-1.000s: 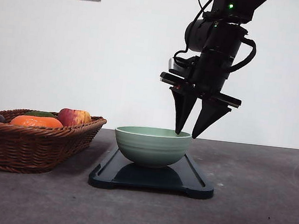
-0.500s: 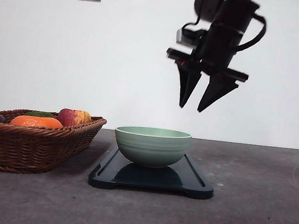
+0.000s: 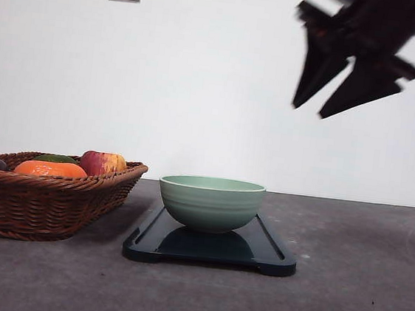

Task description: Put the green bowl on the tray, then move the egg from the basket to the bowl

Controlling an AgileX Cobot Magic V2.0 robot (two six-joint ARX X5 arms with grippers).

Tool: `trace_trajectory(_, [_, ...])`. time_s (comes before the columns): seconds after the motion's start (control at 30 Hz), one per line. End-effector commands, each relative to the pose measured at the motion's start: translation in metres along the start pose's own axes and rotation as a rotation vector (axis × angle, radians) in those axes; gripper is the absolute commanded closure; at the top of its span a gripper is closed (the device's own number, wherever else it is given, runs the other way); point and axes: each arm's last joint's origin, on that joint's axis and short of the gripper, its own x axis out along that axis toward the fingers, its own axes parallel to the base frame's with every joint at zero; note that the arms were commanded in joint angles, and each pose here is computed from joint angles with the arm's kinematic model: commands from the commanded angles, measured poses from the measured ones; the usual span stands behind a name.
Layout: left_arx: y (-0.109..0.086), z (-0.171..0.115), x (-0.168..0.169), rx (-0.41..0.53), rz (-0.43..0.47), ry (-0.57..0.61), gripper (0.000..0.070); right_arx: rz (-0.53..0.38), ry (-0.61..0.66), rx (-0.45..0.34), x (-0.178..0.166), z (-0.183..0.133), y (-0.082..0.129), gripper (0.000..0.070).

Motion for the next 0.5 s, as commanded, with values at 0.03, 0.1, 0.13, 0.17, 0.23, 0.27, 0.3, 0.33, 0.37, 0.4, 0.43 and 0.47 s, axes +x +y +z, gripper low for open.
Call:
trace_trajectory(0.03, [-0.001, 0.006, -0.003, 0.006, -0.006, -0.023, 0.0199, -0.005, -0.04, -0.033, -0.013, -0.013, -0.002, 0.0422])
trace_trajectory(0.1, [-0.001, 0.006, -0.003, 0.006, -0.007, -0.023, 0.0199, -0.015, -0.062, -0.046, -0.024, -0.025, -0.004, 0.0422])
trace_trajectory(0.13, [-0.001, 0.006, -0.003, 0.006, -0.007, -0.023, 0.0199, -0.021, -0.07, -0.052, -0.028, -0.031, -0.006, 0.0422])
trace_trajectory(0.17, [-0.001, 0.006, -0.003, 0.007, -0.008, -0.023, 0.0199, -0.028, -0.078, -0.058, -0.033, -0.037, -0.007, 0.0422])
trace_trajectory(0.23, [-0.002, 0.006, -0.003, 0.01, -0.012, -0.022, 0.0199, -0.042, -0.095, -0.073, -0.041, -0.048, -0.01, 0.0422])
trace_trajectory(0.27, [-0.003, 0.006, -0.003, 0.013, -0.016, -0.022, 0.0198, -0.049, -0.103, -0.08, -0.044, -0.053, -0.012, 0.0422])
trace_trajectory(0.3, [-0.004, 0.006, -0.003, 0.017, -0.023, -0.021, 0.0198, -0.058, -0.113, -0.087, -0.048, -0.059, -0.013, 0.0422])
trace_trajectory(0.33, [-0.005, 0.006, -0.002, 0.018, -0.03, -0.02, 0.0199, -0.067, -0.12, -0.095, -0.051, -0.063, -0.014, 0.0422])
trace_trajectory(0.37, [-0.007, 0.006, -0.002, 0.016, -0.038, -0.019, 0.0199, -0.074, -0.126, -0.102, -0.053, -0.068, -0.016, 0.0422])
trace_trajectory(0.4, [-0.008, 0.006, -0.002, 0.01, -0.046, -0.018, 0.0199, -0.082, -0.132, -0.106, -0.055, -0.071, -0.017, 0.0422])
trace_trajectory(0.43, [-0.01, 0.007, -0.001, 0.0, -0.055, -0.015, 0.02, -0.088, -0.139, -0.105, -0.057, -0.074, -0.018, 0.0422])
trace_trajectory(0.47, [-0.012, 0.009, 0.0, -0.012, -0.064, -0.012, 0.0201, -0.095, -0.146, -0.102, -0.058, -0.076, -0.019, 0.0422])
